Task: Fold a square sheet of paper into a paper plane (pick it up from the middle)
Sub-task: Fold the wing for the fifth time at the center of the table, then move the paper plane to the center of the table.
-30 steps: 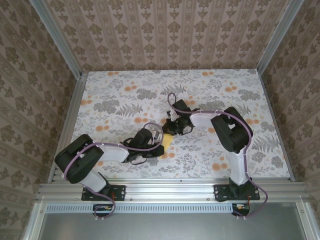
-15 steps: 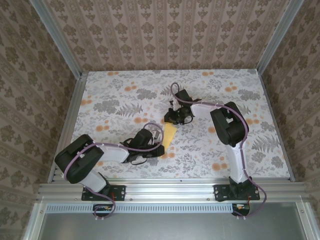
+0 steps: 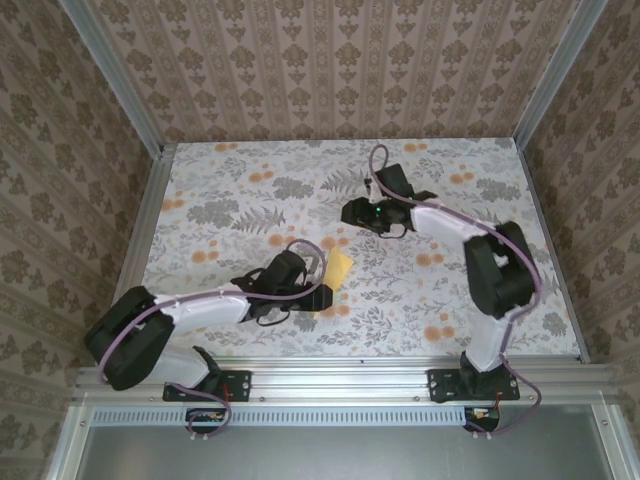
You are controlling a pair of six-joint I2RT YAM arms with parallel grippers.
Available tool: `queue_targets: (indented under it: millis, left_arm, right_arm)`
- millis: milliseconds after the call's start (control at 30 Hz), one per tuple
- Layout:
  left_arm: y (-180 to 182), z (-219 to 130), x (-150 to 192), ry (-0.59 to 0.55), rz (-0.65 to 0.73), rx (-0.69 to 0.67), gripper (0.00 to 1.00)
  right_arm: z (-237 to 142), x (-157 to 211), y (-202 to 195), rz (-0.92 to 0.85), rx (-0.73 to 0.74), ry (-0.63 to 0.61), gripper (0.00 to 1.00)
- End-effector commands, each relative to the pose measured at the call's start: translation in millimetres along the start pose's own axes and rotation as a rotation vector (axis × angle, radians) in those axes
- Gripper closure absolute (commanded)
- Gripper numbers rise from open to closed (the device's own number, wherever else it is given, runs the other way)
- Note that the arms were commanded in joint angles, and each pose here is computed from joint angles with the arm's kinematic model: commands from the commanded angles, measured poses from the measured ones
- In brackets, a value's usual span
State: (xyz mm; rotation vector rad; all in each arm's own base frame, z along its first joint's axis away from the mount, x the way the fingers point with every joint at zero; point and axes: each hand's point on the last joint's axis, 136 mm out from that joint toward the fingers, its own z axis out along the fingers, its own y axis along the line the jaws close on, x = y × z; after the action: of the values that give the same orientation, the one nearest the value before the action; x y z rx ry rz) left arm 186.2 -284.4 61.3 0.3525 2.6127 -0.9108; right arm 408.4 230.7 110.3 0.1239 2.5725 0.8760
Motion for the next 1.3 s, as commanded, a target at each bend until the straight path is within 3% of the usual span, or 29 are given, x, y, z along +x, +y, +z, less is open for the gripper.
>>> queue_targets:
  millis: [0,100,300,567,733,867,1100,1267]
  left_arm:
    - [14.5,-24.8,-15.0,-0.04,0.104,-0.198,0.38]
    - [25.3,-37.4,-23.4,-0.032,0.19,-0.369,0.31]
    - [16.1,-19.4,-32.4,0.055,0.308,-0.488,0.28]
    - [13.3,22.0,-47.3,0.155,0.339,-0.6,0.29]
    - [7.0,37.3,-53.0,0.17,0.35,-0.586,0.3]
    - [14.4,40.6,-54.5,0.185,0.339,-0.626,0.37]
    - [16.5,41.1,-59.7,0.177,0.298,-0.618,0.64]
    - [6.4,31.9,-71.1,0.134,0.257,-0.546,0.77]
  right_arm:
    - [-27.6,2.5,-22.4,0.029,0.078,-0.107,0.32]
    - [-50.1,11.9,-42.1,0.057,0.13,-0.169,0.2]
    - [-78.2,27.0,-78.7,0.137,0.194,-0.236,0.02]
    - [-97.2,37.0,-99.9,0.195,0.189,-0.278,0.0]
    - [-95.5,40.1,-102.3,0.209,0.163,-0.266,0.0]
    - [-92.1,41.4,-102.5,0.216,0.147,-0.256,0.0]
    - [-89.4,41.2,-97.5,0.219,0.109,-0.25,0.01]
    - [-81.9,43.4,-81.3,0.178,0.035,-0.201,0.03]
